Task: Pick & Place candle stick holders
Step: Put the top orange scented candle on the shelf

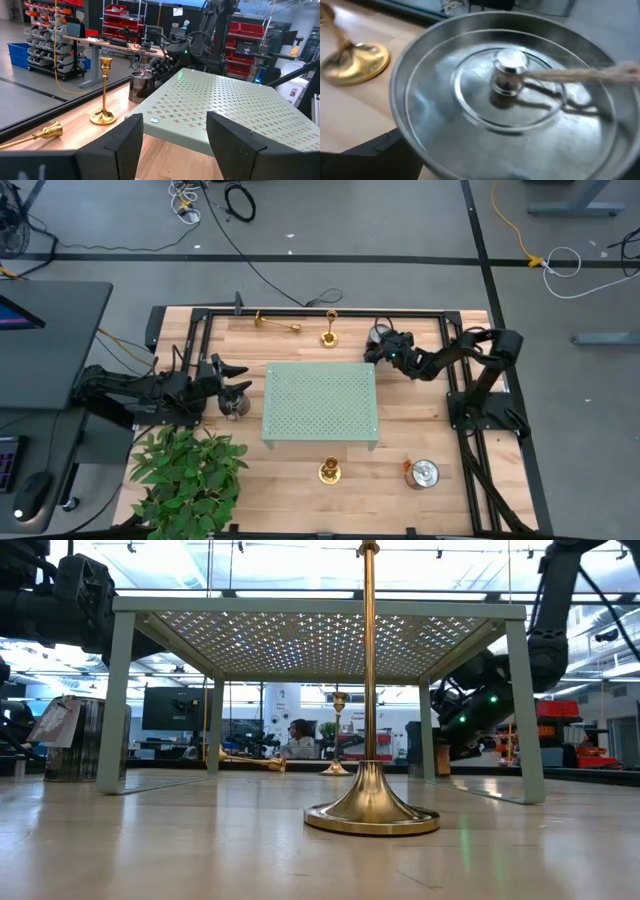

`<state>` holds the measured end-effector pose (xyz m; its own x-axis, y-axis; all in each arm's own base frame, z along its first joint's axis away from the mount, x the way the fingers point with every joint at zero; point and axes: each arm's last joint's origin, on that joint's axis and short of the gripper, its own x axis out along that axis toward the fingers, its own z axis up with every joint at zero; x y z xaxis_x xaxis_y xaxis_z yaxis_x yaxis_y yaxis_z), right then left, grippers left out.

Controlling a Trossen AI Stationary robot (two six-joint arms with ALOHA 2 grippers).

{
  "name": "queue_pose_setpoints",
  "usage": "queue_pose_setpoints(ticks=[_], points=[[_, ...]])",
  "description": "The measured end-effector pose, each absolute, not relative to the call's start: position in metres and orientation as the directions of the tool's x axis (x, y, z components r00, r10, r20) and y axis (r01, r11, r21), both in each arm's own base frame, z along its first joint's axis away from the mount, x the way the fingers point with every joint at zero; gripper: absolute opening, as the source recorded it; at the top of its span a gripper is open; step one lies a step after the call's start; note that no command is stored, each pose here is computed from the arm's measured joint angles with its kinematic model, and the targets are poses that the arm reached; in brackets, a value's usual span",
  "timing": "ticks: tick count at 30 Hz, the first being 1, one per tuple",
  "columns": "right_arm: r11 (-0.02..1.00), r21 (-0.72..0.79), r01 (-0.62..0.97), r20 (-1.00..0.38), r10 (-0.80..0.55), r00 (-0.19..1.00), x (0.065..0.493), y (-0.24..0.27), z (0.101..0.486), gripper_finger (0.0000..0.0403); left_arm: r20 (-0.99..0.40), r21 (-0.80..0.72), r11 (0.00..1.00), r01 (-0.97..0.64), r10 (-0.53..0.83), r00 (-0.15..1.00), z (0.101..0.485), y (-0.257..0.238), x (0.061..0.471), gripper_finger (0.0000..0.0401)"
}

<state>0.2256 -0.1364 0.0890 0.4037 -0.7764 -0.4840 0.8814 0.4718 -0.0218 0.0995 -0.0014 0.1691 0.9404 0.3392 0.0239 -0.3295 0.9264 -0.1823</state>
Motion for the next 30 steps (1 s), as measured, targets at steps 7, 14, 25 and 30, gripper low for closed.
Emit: queue_pose_setpoints(ticks=[7, 14, 25, 30], points=[[0.47, -0.054, 0.881, -0.493, -0.78, 0.386, 0.2254, -0.136, 0.0868, 0.0382, 0.024, -0.182, 0.927, -0.329, 0.339, 0.941, 0.1691, -0.0014, 0.0995, 0.0218], [0.471, -0.055, 0.881, -0.494, -0.78, 0.385, 0.2254, -0.136, 0.0867, 0.0378, 0.024, -0.182, 0.926, -0.329, 0.339, 0.94, 0.1691, -0.0014, 0.0995, 0.0218], [0.469, -0.067, 0.881, -0.498, -0.781, 0.378, 0.2248, -0.1359, 0.0863, 0.0358, 0.024, -0.182, 0.926, -0.329, 0.339, 0.94, 0.169, -0.0014, 0.0996, 0.0218], [0.469, -0.066, 0.881, -0.499, -0.78, 0.377, 0.2247, -0.136, 0.0863, 0.0363, 0.024, -0.182, 0.927, -0.329, 0.339, 0.941, 0.1691, -0.0015, 0.0995, 0.0218]])
